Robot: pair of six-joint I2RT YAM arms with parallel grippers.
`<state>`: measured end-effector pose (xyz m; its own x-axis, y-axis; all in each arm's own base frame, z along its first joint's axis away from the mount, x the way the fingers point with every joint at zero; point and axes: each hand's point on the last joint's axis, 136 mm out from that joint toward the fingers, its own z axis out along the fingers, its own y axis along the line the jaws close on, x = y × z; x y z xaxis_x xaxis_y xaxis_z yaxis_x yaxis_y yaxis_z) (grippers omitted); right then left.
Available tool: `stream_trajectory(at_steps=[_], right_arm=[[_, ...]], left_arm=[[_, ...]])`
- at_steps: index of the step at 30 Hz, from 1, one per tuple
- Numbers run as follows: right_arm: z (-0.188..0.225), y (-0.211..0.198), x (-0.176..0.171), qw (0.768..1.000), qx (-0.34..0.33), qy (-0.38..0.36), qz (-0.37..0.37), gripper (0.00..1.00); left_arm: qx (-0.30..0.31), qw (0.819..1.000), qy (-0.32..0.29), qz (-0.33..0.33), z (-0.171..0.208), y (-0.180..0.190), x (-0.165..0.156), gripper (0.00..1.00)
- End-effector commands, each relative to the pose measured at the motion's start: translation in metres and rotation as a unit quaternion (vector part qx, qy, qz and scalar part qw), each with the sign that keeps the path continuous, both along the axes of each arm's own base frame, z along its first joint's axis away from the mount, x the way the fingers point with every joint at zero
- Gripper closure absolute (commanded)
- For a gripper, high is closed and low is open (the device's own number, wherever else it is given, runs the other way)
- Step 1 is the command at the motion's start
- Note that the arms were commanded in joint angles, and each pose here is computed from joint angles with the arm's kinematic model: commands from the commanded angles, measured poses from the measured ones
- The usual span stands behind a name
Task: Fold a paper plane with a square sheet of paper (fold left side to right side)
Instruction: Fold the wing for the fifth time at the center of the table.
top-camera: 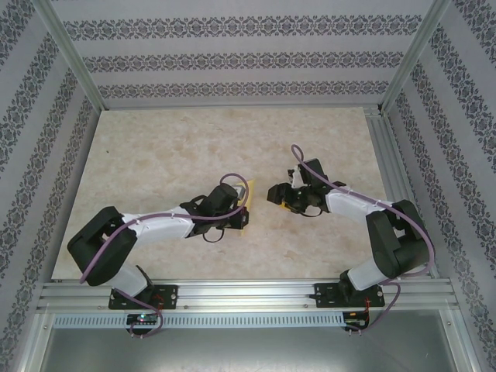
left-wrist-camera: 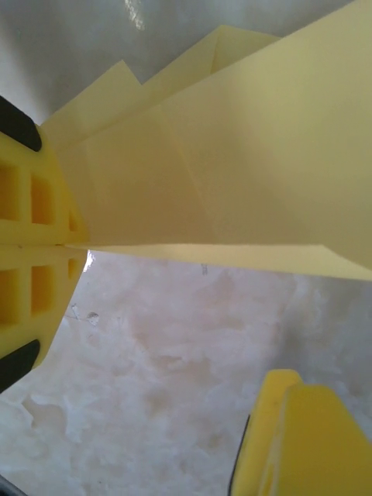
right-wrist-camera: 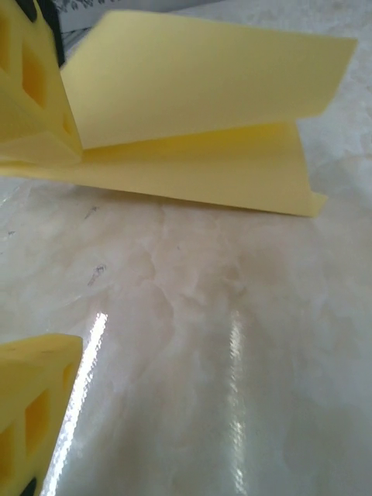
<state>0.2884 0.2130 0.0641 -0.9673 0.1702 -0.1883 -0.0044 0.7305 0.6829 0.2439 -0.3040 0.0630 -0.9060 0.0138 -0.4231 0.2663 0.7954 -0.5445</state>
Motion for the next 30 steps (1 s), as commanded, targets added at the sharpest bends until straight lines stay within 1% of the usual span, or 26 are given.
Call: stream_trajectory(at_steps=[1, 7, 11, 15, 27, 30], right_arm=[[0.015, 0.017, -0.001, 0.998, 0.041, -0.035, 0.03, 0.42], [0.014, 0.034, -0.004, 0.997, 0.053, -0.036, 0.041, 0.45], [0.006, 0.042, -0.004, 0.998, 0.041, -0.028, 0.043, 0.45], [-0.001, 0.051, -0.001, 0.998, 0.042, -0.02, 0.042, 0.48], [-0.005, 0.071, 0.007, 0.997, 0.053, -0.02, 0.049, 0.49], [-0.007, 0.076, 0.009, 0.997, 0.055, -0.017, 0.051, 0.53]], left_arm=[[-0.069, 0.997, 0.018, 0.006, 0.005, -0.011, 0.006, 0.96], [-0.105, 0.993, 0.045, 0.014, -0.005, -0.011, 0.01, 0.97], [-0.119, 0.991, 0.052, 0.02, -0.007, -0.009, 0.013, 0.98], [-0.124, 0.99, 0.059, 0.022, -0.01, -0.008, 0.013, 0.98], [-0.132, 0.988, 0.075, 0.026, -0.019, -0.007, 0.013, 0.99], [-0.135, 0.987, 0.08, 0.025, -0.021, -0.009, 0.012, 0.99]])
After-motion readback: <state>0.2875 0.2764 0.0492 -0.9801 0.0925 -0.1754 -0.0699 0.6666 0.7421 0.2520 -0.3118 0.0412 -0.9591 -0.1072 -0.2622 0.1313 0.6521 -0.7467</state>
